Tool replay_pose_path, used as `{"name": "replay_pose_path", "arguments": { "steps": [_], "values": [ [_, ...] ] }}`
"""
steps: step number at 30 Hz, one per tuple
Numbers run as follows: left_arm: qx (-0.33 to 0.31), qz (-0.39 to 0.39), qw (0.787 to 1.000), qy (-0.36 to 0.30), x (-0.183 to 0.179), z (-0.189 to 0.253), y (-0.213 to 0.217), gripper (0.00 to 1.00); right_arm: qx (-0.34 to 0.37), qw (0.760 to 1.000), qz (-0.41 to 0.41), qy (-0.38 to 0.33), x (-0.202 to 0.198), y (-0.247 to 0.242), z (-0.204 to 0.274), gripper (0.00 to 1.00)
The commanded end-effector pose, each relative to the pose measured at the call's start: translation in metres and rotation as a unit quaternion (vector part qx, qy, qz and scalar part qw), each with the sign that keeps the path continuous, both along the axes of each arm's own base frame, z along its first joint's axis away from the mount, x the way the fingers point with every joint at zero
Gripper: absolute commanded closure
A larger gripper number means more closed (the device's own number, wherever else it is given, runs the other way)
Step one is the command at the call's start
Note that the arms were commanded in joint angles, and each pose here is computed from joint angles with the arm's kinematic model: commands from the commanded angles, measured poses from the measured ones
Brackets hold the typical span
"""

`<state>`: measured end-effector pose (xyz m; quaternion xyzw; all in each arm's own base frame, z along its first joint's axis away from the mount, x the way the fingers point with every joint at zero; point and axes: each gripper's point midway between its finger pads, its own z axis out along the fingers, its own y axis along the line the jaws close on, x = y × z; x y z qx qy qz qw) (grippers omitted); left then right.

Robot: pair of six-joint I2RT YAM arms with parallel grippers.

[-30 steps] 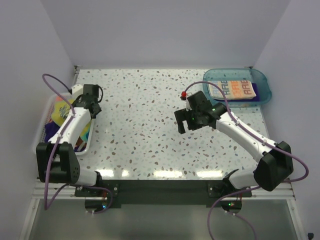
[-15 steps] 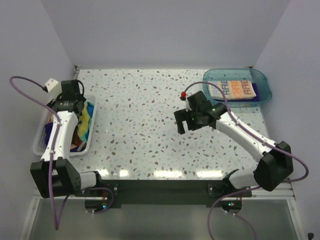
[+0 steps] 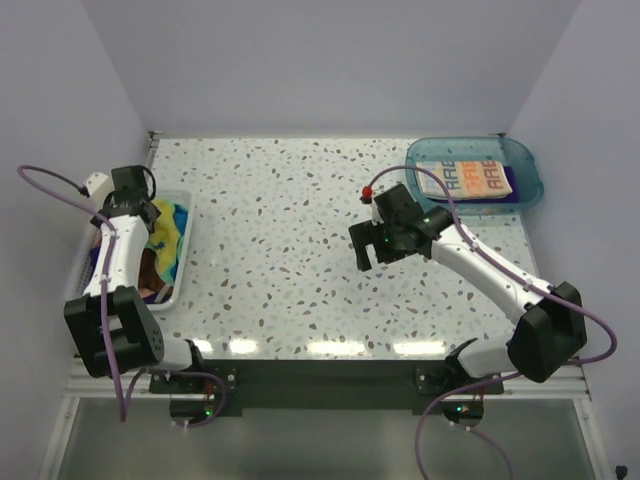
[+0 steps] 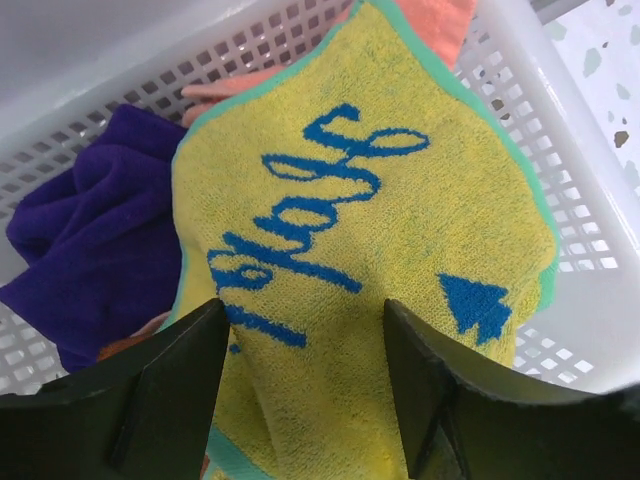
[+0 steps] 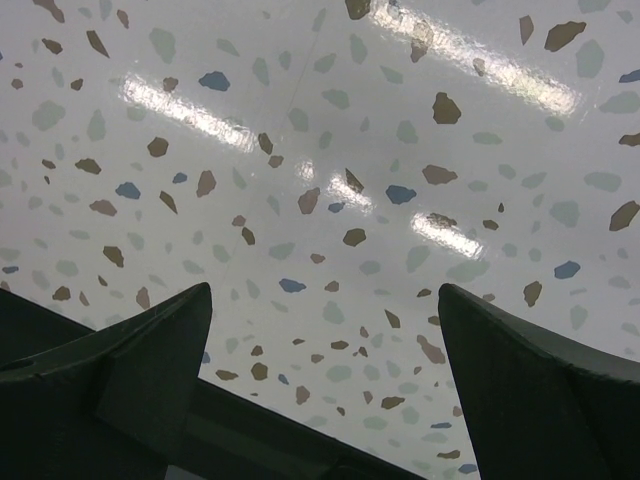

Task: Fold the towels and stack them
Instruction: Grab crumpled towel, then move the towel to the center of the board

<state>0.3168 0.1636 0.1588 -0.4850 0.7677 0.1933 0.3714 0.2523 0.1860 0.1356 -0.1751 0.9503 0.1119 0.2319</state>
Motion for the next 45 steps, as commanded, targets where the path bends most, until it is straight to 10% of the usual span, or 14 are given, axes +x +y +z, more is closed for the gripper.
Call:
{"name": "replay_pose_path", "arguments": {
  "steps": [1, 6, 9, 20, 27, 39, 45],
  "values": [
    [-0.001, -0.003, 1.0, -0.009, 0.008, -0.007, 0.002, 0.33, 0.004, 1.0, 0.006, 0.002, -0.004, 0.0, -0.001, 0.02],
    [0.005, -0.002, 1.0, -0.014, 0.009, -0.001, 0.003, 0.82, -0.004, 1.0, 0.004, 0.001, -0.004, -0.003, -0.003, 0.02],
    [0.029, -0.017, 0.998, -0.051, 0.015, 0.031, 0.002, 0.94, -0.005, 1.0, 0.003, 0.0, -0.005, -0.004, -0.004, 0.01],
    [0.118, -0.187, 0.951, -0.216, 0.076, 0.22, -0.111, 0.92, -0.007, 0.999, -0.015, -0.033, -0.001, -0.012, 0.007, 0.01],
    [0.057, -0.44, 0.847, -0.293, 0.091, 0.267, -0.263, 0.94, -0.014, 0.99, -0.083, -0.111, 0.013, -0.034, 0.036, 0.01],
    [0.001, -0.695, 0.666, -0.271, -0.041, 0.273, -0.469, 0.9, -0.001, 0.937, -0.219, -0.272, 0.019, -0.09, 0.101, 0.01],
    [-0.016, -0.717, 0.648, -0.257, -0.059, 0.269, -0.482, 0.87, 0.018, 0.909, -0.264, -0.321, 0.014, -0.11, 0.12, 0.01]
  ]
}}
